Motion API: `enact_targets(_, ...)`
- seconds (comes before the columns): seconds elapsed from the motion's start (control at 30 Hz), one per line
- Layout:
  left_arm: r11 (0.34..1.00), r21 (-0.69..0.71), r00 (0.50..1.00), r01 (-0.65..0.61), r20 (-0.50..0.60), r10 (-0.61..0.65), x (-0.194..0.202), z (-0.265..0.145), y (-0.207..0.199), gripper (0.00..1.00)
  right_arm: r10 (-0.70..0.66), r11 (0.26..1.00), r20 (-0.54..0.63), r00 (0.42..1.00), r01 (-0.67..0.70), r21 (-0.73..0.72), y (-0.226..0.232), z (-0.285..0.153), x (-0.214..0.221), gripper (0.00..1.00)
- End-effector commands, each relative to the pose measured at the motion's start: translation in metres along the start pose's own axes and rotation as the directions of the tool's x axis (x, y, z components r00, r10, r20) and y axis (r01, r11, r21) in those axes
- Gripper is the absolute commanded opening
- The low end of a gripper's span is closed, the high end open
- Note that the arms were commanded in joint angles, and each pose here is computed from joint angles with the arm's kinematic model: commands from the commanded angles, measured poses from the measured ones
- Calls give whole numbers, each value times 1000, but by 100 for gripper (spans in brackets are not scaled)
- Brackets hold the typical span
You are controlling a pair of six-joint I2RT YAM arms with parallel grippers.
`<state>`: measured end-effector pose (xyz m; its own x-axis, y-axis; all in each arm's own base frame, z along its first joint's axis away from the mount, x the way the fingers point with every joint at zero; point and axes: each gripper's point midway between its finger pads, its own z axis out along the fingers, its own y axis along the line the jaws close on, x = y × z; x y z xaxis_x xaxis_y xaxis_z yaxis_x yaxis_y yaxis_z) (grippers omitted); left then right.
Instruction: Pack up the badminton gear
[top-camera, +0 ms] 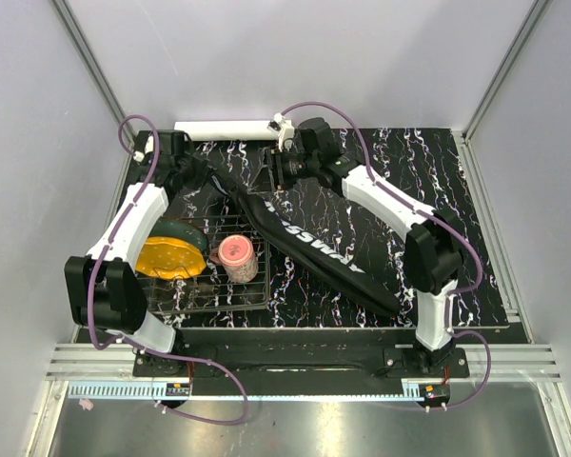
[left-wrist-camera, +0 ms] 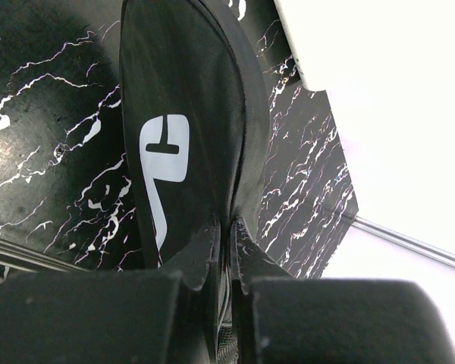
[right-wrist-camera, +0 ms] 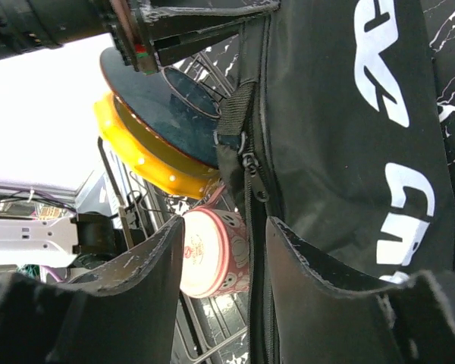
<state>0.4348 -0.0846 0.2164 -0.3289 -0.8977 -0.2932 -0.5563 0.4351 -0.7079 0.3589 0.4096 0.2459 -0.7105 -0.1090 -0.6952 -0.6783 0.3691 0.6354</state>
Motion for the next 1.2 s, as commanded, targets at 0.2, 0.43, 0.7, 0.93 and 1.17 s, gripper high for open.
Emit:
enact_targets(0.2, 993, 119, 999, -26, 30, 22, -8, -26, -29, 0, -140, 990, 1, 990, 140, -10, 5, 12, -15, 44)
enact_targets(0.43, 992, 125, 1000, 8, -26, -5, 1, -22, -32, 0, -310, 938, -92, 946, 320, 136, -14, 32, -1, 44)
enact_targets(0.7, 992, 130, 1000, 8, -17, -6, 0, -26, -32, 0, -394, 880, -169, 903, 424, 214, -20, 44, 12, 42)
enact_targets(0.93, 991, 131, 1000, 5, -11, -4, -1, -27, -32, 0, -430, 837, -184, 884, 467, 287, -18, 44, 11, 37)
enact_targets(1.17, 992, 128, 1000, 8, -5, -7, -2, -28, -31, 0, -454, 805, -203, 868, 497, 324, -19, 38, 6, 29)
